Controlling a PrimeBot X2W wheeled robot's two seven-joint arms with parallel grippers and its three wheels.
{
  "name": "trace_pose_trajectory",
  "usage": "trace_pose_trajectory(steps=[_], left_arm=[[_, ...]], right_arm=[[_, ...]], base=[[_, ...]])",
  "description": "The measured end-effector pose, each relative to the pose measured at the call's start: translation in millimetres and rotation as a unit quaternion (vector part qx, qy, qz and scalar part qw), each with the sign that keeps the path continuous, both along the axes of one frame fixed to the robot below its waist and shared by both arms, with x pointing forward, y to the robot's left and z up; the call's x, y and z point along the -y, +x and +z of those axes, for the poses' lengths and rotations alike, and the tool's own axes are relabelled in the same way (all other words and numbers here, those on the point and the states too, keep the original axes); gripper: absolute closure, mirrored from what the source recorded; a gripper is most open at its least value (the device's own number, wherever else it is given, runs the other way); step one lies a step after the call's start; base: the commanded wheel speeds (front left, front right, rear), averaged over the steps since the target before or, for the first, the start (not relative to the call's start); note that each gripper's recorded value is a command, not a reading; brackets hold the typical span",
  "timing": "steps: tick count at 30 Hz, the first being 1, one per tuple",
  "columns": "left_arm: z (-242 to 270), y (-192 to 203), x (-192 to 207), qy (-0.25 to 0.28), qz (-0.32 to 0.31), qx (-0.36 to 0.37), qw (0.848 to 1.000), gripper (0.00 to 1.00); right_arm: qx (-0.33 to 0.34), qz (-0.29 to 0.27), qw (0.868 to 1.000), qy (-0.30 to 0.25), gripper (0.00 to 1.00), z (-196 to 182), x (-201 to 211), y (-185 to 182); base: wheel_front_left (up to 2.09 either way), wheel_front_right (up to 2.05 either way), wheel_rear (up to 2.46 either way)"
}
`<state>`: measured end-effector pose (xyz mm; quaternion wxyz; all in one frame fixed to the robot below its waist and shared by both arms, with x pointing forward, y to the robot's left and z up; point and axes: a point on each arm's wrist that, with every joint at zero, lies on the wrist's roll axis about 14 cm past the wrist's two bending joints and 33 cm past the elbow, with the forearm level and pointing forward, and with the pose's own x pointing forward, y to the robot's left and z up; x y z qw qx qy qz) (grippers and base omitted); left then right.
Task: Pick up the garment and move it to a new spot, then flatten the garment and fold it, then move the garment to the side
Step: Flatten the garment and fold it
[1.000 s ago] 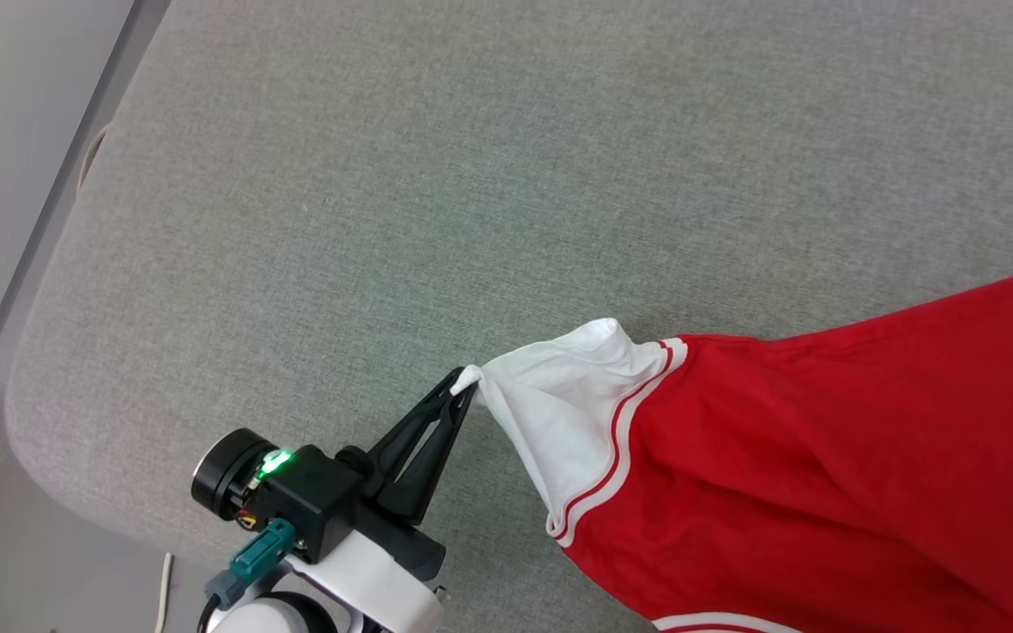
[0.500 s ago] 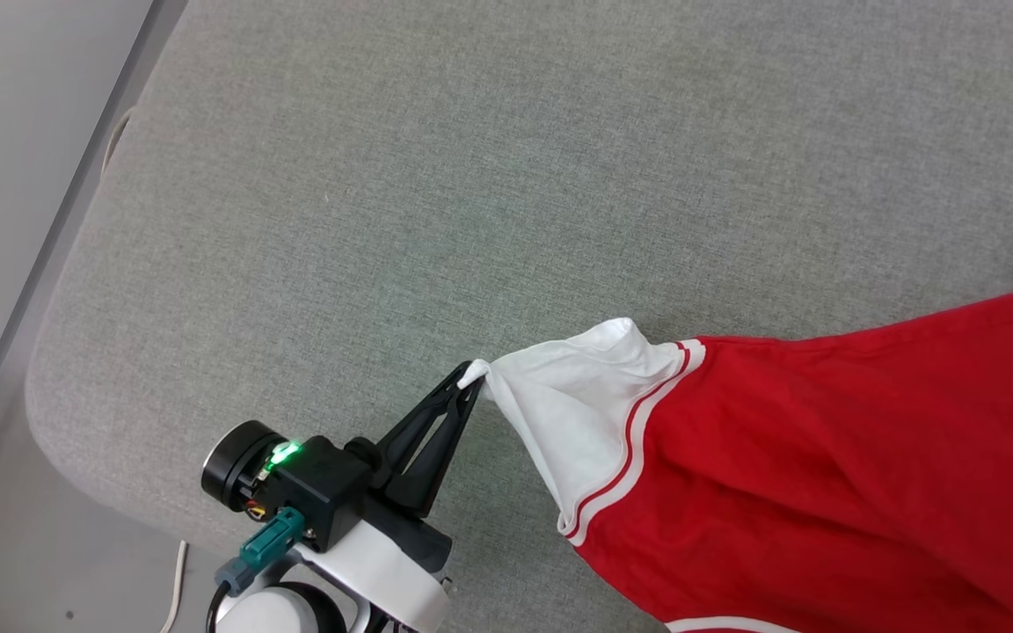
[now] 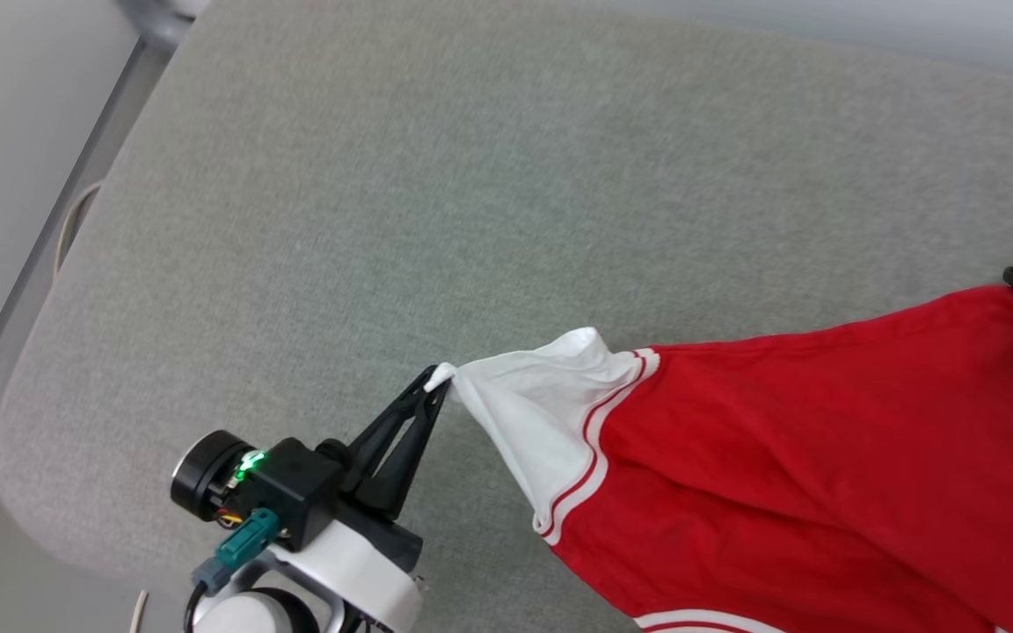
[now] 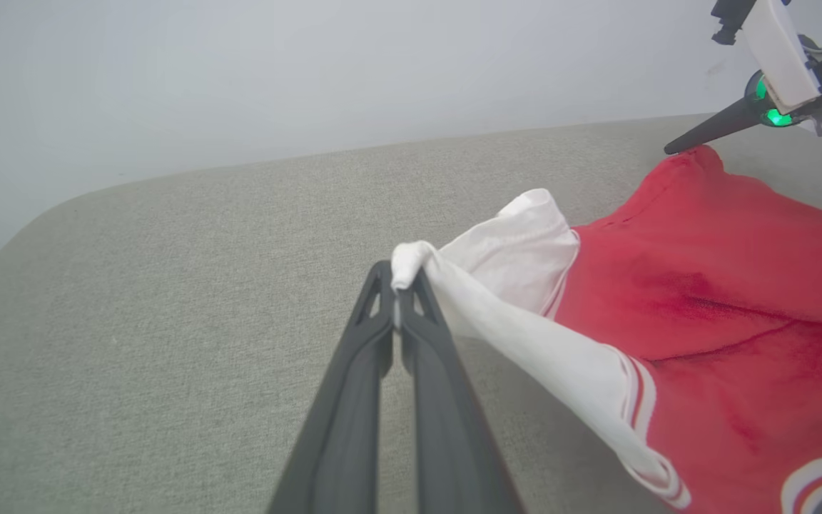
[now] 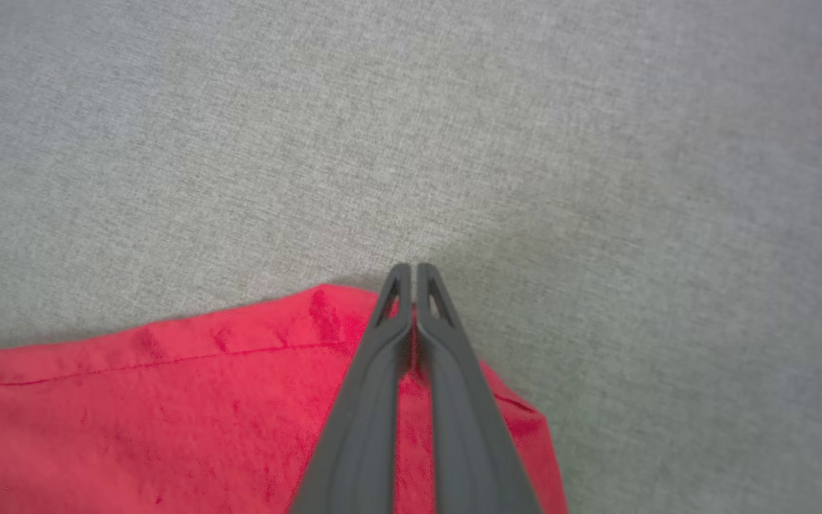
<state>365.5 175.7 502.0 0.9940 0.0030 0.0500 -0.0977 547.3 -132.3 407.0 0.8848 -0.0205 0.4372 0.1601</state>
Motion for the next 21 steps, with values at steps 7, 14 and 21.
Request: trace_pose_trajectory(steps=[7,14,21], left_arm=[[21.8,-7.5,0.9,0.001,-0.004,0.029,1.000,1.00],[43.9,-11.8,5.2,0.002,-0.012,0.063,0.998,1.00],[93.1,0.3,-0.5,0.021,-0.010,0.143,0.989,1.00]], right_arm=[[0.064,-0.019,0.998,0.020,1.00,50.9,17.2,-5.9],[0.118,-0.035,0.992,0.034,1.00,94.1,36.4,-19.2],[0.208,-0.036,0.975,0.061,1.00,155.5,40.8,-23.9]], base=[[0.00,0.00,0.00],[0.00,0.00,0.00],[0.00,0.00,0.00]])
